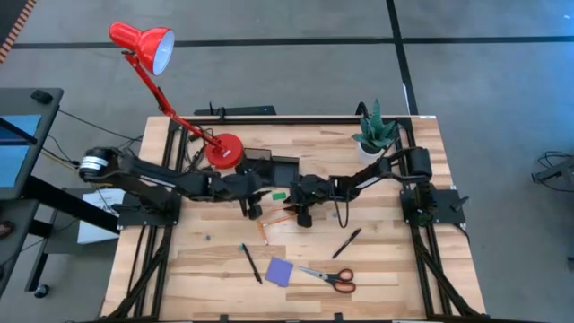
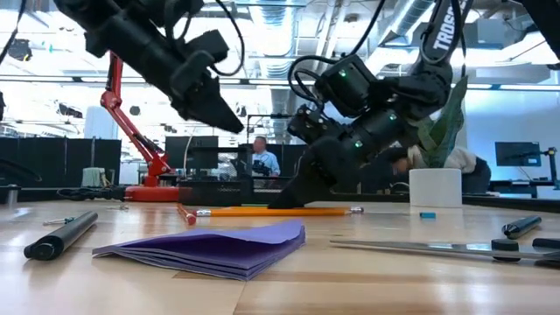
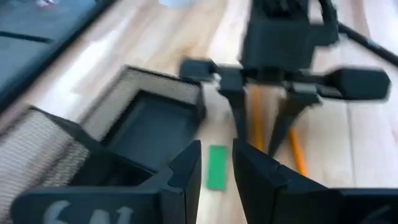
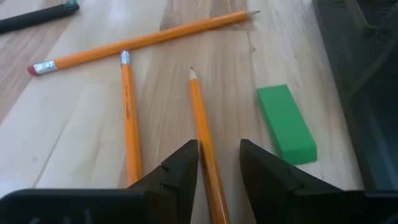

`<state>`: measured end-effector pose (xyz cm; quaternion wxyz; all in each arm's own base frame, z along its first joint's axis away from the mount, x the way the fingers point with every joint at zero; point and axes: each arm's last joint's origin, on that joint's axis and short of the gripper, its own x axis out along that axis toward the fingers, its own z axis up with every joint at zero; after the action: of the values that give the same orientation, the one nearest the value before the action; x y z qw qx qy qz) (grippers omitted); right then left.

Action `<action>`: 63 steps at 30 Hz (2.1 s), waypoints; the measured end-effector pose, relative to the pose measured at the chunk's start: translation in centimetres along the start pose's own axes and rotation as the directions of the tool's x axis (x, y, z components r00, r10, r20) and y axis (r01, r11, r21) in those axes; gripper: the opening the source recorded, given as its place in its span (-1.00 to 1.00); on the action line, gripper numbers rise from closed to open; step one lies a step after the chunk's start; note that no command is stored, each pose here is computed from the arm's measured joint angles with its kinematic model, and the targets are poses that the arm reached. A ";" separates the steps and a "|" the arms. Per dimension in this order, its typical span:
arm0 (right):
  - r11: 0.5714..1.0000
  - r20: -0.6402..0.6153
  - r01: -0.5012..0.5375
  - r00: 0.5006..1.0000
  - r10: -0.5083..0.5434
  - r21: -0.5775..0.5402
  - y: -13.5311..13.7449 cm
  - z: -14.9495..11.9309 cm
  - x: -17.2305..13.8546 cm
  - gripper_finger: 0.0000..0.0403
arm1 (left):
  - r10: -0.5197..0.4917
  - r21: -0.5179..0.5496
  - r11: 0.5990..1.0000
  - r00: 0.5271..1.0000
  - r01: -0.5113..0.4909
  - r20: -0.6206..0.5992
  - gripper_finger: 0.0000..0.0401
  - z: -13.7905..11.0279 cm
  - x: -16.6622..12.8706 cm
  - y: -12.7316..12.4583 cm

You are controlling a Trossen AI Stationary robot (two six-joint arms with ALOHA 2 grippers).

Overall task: Pick and place office supplies into organizer
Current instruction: Put the top yellow pencil into the black desk organizer

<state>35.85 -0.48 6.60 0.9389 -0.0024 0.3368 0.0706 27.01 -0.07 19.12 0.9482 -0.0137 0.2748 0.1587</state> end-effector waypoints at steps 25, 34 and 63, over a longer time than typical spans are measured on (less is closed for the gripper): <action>0.998 -0.043 0.064 0.997 -0.062 0.029 1.9 0.0 0.2 -0.93 | 0.103 0.003 0.995 0.990 -0.103 -0.098 -0.59 -0.7 -1.3 0.8; 0.997 -0.007 0.059 0.998 -0.059 0.049 2.7 0.6 -0.2 -0.98 | 0.117 0.006 0.993 0.988 -0.117 -0.099 -0.59 -0.7 -1.4 0.8; 0.989 0.268 0.149 0.954 -0.137 -0.023 3.3 5.7 -3.6 -0.98 | 0.230 0.012 0.973 0.971 -0.230 -0.067 -0.59 -0.5 -1.6 1.2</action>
<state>36.31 2.65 13.43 0.9779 -0.0376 0.2053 0.0094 25.14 0.53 19.64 0.9135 0.0147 0.3071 0.2663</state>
